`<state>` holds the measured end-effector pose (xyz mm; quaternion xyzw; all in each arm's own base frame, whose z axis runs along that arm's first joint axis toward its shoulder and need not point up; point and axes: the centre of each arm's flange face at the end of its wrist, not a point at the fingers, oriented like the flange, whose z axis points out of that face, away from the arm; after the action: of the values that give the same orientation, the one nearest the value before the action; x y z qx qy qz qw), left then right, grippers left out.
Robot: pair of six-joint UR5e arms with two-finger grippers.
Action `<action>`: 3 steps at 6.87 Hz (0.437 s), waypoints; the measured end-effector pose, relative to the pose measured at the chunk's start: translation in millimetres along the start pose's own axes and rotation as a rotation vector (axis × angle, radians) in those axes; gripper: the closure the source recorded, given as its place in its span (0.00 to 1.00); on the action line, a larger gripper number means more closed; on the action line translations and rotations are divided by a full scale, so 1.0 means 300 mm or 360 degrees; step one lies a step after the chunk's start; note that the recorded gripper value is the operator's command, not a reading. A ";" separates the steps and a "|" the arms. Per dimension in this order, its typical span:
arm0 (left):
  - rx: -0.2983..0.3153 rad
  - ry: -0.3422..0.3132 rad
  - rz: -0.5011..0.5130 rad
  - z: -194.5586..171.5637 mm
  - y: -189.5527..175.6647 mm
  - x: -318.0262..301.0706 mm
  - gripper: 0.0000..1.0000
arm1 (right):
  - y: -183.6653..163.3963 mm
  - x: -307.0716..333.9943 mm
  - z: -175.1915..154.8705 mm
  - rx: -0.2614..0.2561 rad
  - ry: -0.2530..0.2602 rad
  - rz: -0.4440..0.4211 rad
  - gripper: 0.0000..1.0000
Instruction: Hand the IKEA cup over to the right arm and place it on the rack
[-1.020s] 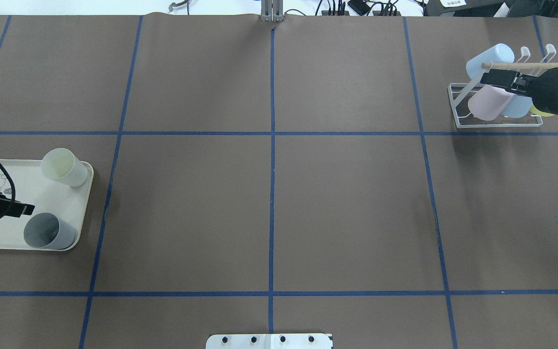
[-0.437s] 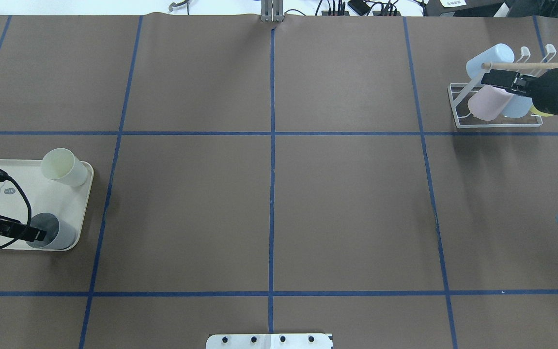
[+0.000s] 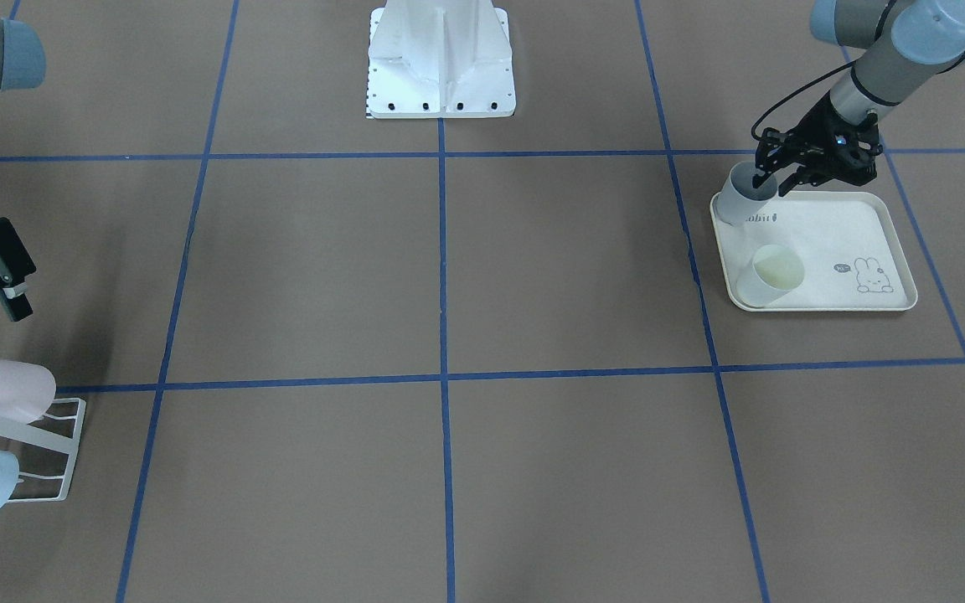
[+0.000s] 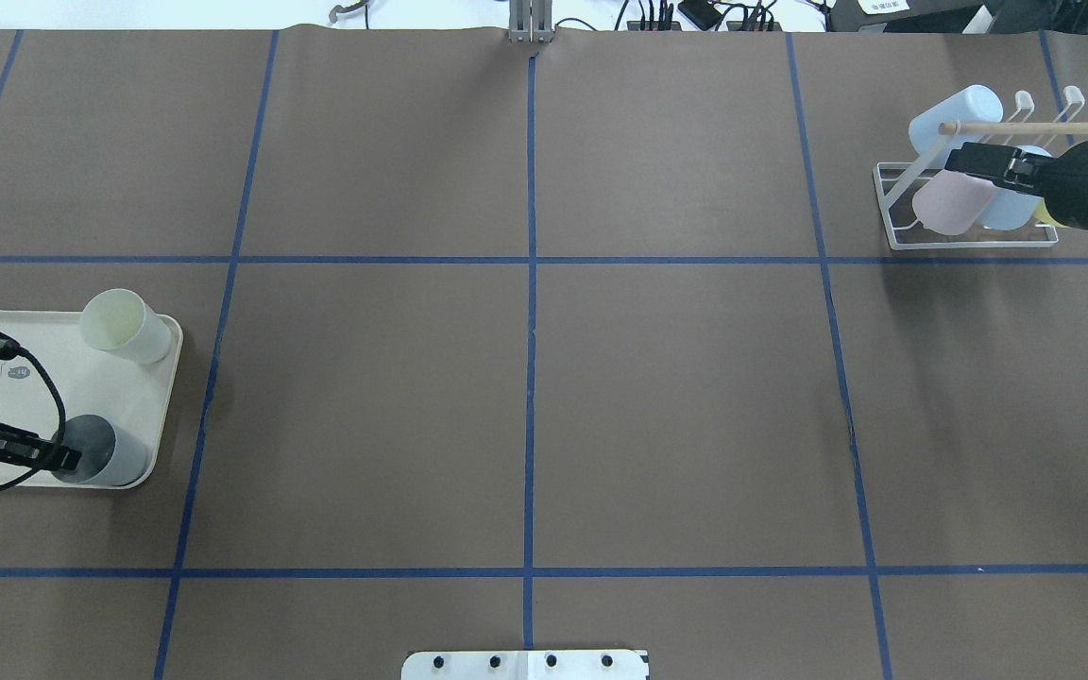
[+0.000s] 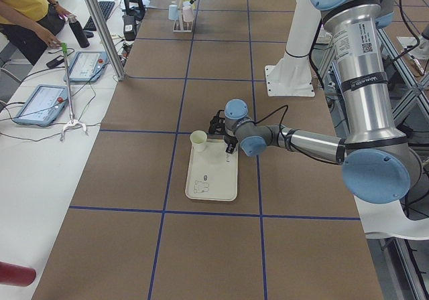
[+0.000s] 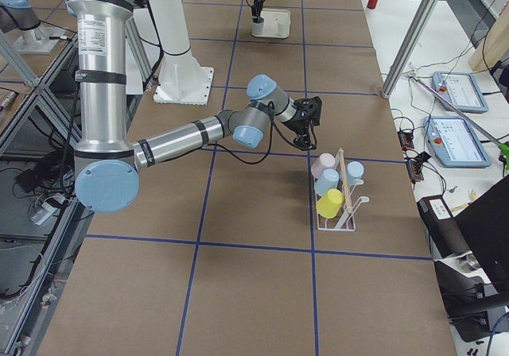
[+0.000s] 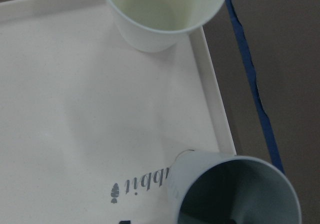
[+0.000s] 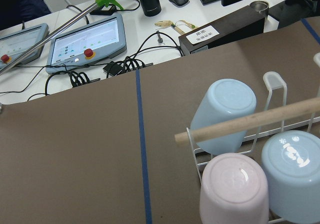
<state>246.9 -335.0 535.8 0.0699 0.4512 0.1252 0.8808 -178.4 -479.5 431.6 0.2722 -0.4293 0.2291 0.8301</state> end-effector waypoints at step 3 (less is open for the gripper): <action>0.0085 0.0014 -0.0012 -0.090 -0.027 -0.004 1.00 | 0.000 -0.053 -0.057 0.0008 -0.0069 0.0020 0.00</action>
<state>225.6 -342.7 519.1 0.0913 0.4584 0.1101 0.8772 -176.7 -470.8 410.1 0.2764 -0.4483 0.2296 0.8185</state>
